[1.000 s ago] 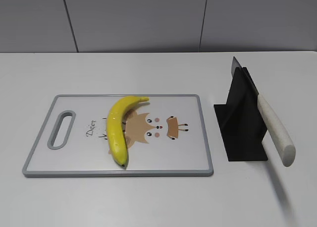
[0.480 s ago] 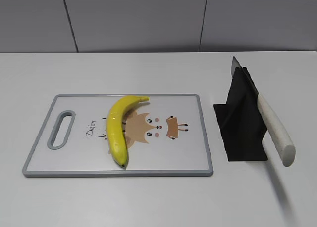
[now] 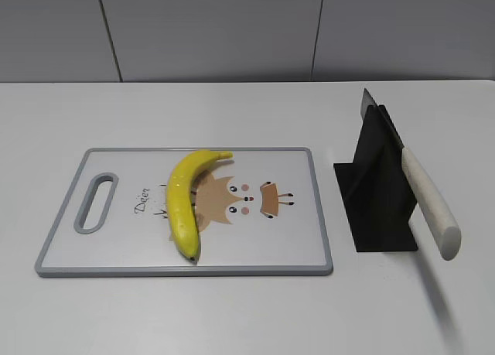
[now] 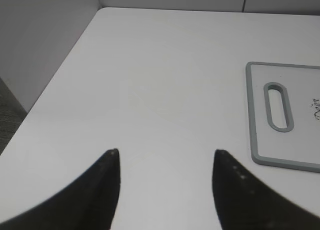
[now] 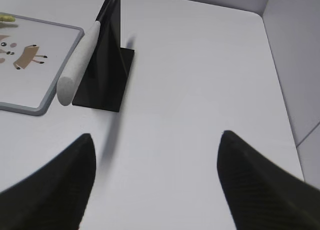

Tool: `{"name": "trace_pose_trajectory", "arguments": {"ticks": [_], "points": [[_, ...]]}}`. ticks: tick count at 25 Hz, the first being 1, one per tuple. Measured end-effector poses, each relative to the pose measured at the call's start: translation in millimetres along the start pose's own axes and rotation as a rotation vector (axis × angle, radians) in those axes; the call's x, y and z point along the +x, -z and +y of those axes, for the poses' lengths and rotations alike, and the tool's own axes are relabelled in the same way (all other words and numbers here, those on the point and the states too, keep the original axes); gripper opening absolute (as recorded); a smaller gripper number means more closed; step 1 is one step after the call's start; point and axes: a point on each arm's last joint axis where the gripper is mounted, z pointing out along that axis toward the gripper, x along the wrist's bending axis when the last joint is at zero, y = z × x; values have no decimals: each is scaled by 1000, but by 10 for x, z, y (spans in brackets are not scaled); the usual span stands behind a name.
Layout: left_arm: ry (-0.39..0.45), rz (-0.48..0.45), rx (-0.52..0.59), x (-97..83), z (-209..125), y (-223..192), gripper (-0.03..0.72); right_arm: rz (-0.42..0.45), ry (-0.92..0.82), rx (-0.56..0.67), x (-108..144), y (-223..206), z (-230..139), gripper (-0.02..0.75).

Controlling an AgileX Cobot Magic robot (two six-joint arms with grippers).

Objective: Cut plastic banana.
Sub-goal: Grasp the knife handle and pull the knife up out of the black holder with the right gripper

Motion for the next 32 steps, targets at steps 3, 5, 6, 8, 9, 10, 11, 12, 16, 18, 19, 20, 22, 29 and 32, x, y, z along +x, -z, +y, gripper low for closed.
{"name": "trace_pose_trajectory", "arguments": {"ticks": [3,5,6,8,9,10,11,12,16,18,19,20,22,29,32], "points": [[0,0,0,0,0,0,573,1,-1,0,1,0,0,588],[0,0,0,0,0,0,573,1,-1,0,1,0,0,588],[0,0,0,0,0,0,573,1,-1,0,1,0,0,588],[0,0,0,0,0,0,573,1,-1,0,1,0,0,588],[0,0,0,0,0,0,573,1,-1,0,1,0,0,588],[0,0,0,0,0,0,573,4,-2,-1,3,0,1,588],[0,0,0,0,0,0,573,13,-5,-2,11,0,2,588],[0,0,0,0,0,0,573,21,-4,-4,19,1,4,588],[0,0,0,0,0,0,573,49,-12,-1,43,15,29,588],[0,0,0,0,0,0,573,60,-16,40,41,-6,74,588],[0,0,0,0,0,0,573,65,-18,67,38,-16,103,588],[0,0,0,0,0,0,573,73,-21,106,33,-38,141,588],[0,0,0,0,0,0,573,85,-31,179,20,-88,229,588],[0,0,1,0,-1,0,573,130,-89,374,-33,-352,642,588],[0,0,1,0,-1,0,573,130,-131,410,-56,-441,785,588]]}}
